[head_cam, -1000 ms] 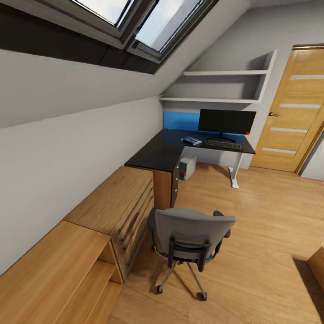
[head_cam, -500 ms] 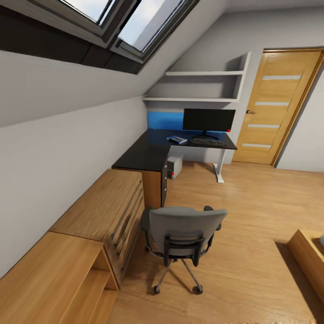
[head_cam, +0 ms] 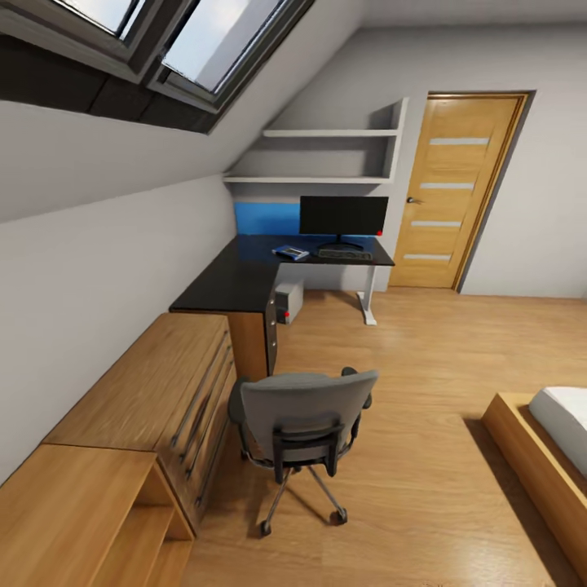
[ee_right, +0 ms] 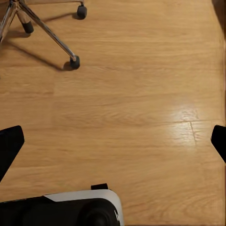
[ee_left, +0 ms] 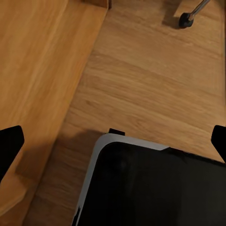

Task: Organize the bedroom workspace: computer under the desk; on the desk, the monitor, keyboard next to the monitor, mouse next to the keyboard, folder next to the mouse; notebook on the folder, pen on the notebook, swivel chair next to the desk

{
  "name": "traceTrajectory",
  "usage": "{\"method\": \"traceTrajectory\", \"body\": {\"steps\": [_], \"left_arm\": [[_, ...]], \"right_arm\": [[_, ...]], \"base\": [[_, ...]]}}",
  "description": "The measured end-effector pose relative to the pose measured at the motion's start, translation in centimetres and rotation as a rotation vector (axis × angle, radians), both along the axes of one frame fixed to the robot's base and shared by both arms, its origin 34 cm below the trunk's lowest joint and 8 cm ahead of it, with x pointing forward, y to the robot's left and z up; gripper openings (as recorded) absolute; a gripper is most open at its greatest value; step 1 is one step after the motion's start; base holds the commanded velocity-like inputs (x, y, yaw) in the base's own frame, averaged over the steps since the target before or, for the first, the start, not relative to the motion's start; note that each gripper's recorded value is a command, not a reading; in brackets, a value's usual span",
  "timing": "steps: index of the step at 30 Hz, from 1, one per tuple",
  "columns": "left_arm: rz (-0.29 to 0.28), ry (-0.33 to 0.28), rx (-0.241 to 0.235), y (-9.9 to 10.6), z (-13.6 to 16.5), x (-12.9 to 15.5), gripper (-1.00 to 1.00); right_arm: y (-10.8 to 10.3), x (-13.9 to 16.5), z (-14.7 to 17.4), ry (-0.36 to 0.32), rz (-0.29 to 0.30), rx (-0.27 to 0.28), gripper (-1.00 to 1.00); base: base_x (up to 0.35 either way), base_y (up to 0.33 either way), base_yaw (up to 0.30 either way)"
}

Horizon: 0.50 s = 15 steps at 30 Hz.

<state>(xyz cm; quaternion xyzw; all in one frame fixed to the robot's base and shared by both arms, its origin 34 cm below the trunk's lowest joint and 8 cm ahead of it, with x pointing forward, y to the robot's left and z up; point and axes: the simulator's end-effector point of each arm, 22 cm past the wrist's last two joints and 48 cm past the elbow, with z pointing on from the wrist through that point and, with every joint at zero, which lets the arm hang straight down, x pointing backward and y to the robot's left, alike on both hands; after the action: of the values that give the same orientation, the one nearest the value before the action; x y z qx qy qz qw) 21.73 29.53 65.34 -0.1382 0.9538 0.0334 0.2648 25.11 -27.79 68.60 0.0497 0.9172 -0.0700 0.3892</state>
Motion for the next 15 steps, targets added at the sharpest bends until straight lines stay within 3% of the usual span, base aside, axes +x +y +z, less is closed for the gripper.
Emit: {"method": "traceTrajectory", "body": {"steps": [6, 15], "left_arm": [[0.015, -0.008, 0.007, 0.4, 0.1, 0.2, 1.0], [0.056, -0.015, 0.018, 1.3, 0.2, 0.4, 1.0]], "right_arm": [[0.0, -0.1, -0.1, 0.006, -0.002, -0.001, 1.0], [1.1, -0.2, -1.1, 0.057, 0.009, 0.026, 1.0]], "base": [[0.0, 0.0, -0.166], [0.0, 0.0, -0.023]]}}
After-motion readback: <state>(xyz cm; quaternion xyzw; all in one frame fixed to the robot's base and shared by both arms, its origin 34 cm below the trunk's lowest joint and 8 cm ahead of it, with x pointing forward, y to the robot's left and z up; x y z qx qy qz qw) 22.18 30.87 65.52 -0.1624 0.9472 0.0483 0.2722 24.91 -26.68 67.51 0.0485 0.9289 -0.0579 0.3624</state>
